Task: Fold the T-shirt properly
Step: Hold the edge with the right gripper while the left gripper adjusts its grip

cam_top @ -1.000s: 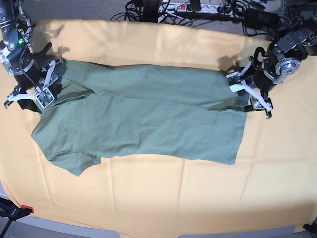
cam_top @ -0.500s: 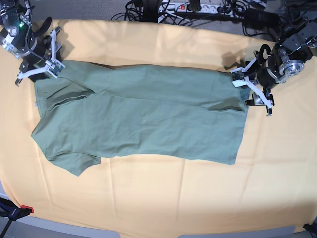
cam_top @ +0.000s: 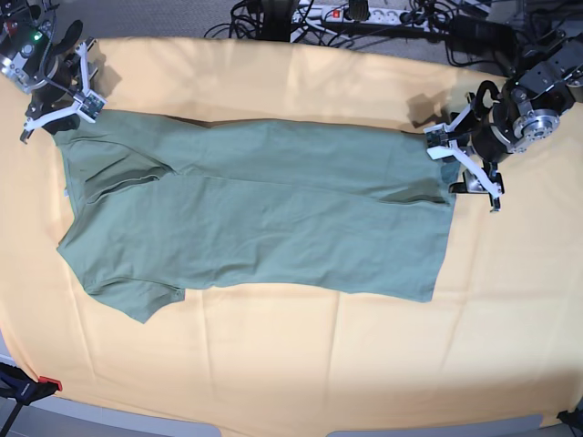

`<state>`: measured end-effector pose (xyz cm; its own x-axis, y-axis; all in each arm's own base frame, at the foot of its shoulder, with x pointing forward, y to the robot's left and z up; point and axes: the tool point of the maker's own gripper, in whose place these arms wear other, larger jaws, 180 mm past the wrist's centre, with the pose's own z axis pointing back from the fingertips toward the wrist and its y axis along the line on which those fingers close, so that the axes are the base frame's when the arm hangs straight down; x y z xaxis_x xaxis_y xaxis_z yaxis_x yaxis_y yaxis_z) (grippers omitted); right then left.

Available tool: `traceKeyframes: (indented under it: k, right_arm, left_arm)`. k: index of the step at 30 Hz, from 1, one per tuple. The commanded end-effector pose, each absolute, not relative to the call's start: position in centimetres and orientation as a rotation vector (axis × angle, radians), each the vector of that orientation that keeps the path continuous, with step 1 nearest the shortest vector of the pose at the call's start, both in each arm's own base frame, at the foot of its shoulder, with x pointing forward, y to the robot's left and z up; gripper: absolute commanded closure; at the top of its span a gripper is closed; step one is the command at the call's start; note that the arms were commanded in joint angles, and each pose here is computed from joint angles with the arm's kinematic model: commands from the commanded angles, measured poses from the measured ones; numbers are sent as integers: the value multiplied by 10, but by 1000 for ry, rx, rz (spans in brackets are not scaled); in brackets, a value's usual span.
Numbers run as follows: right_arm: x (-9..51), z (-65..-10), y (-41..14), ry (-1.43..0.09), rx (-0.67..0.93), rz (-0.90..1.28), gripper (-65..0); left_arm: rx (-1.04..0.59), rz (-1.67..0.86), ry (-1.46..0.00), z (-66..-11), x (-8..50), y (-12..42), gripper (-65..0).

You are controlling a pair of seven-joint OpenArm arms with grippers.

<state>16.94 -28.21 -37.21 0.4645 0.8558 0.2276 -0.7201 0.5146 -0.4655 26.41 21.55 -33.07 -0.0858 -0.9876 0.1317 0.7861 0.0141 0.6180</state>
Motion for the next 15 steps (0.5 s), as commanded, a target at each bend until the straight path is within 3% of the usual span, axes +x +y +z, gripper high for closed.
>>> traceKeyframes:
  k: [1, 3, 9, 12, 15]
  right_arm:
    - [172, -369, -290, -459, -357, 1001, -323]
    - [173, -369, -293, -460, -370, 1001, -305]
    - [179, -365, -297, -489, -406, 972, -170]
    - [180, -363, -300, -488, -423, 960, -175]
    - [185, -358, -306, -500, -454, 951, -224]
  left_arm:
    - [443, -1542, -674, -318, 273, 220, -342]
    - [444, -1541, -674, -318, 273, 220, -342]
    - [444, -1541, -674, -318, 274, 220, -342]
    - [444, -1541, -674, -318, 274, 220, -342]
    - [444, -1541, -674, -318, 274, 220, -342]
